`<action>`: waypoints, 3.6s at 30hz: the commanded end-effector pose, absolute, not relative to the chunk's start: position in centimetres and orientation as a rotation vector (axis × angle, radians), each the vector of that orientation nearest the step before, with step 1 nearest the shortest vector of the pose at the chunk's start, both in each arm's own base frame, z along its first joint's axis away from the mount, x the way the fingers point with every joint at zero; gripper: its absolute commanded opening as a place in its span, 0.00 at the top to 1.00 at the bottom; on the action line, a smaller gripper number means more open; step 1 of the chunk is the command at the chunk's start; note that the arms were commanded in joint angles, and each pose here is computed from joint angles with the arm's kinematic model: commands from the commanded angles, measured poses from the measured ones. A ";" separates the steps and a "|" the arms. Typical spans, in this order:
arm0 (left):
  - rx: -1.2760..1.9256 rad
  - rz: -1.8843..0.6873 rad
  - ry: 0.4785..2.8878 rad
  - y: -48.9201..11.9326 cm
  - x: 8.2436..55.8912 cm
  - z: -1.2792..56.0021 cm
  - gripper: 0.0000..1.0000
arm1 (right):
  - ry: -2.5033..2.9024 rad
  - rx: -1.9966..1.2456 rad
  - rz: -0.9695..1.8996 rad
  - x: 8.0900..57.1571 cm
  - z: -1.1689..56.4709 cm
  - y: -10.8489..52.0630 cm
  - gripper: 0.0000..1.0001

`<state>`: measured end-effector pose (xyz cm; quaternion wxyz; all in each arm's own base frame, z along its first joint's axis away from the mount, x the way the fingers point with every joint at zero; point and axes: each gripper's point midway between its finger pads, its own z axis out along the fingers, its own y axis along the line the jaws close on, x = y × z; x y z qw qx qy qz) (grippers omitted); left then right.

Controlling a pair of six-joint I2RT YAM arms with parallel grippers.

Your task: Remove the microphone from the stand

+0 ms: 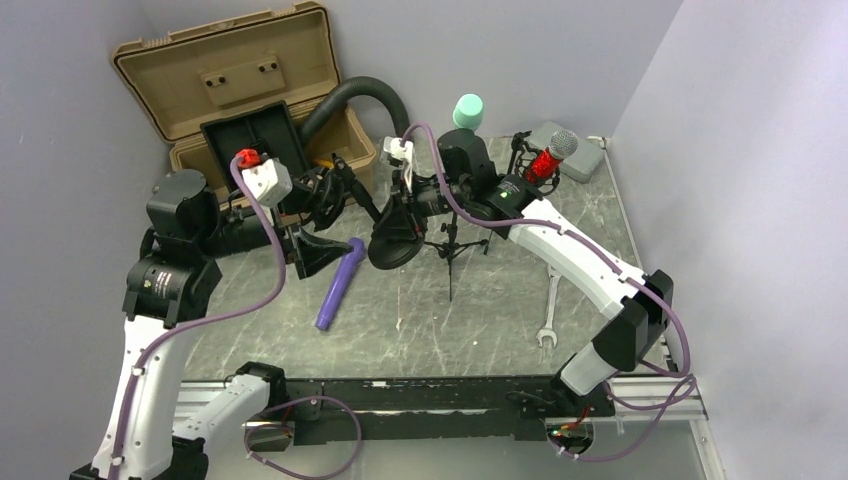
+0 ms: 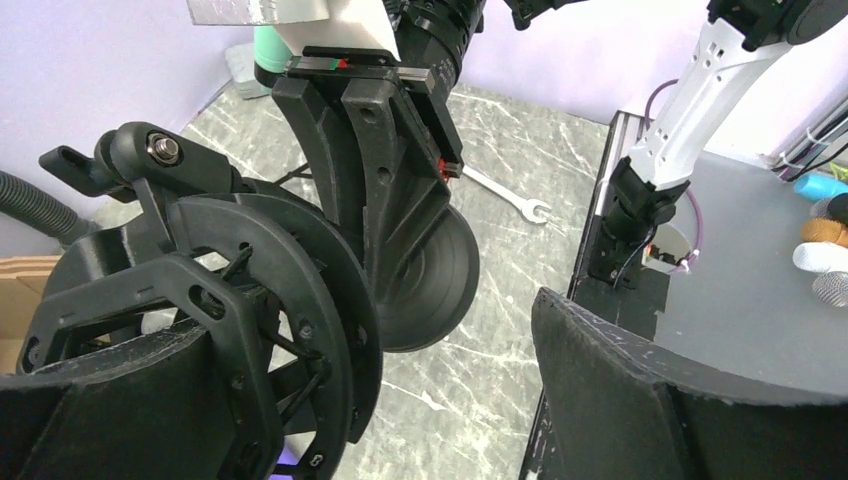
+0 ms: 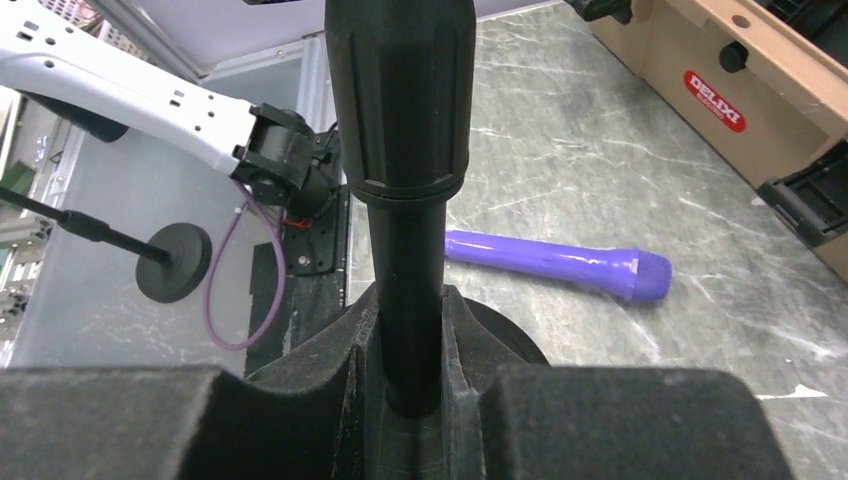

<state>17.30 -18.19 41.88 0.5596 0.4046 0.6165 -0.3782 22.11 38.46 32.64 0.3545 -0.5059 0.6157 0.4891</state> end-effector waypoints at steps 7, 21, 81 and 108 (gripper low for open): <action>0.989 -0.797 1.252 -17.7 14.8 48.8 0.01 | 1.474 -1.265 1.211 23.6 35.8 39.2 1.00; 0.984 -1.051 1.274 -20.4 16.4 47.7 0.01 | 1.466 -1.281 1.221 23.4 35.9 39.3 1.00; 0.684 -1.071 1.428 -22.6 26.5 38.9 1.00 | 1.423 -1.313 1.269 22.1 35.8 38.9 1.00; 0.638 -0.835 1.327 -22.3 35.5 35.0 1.00 | 1.355 -1.279 1.167 21.3 37.1 32.8 0.25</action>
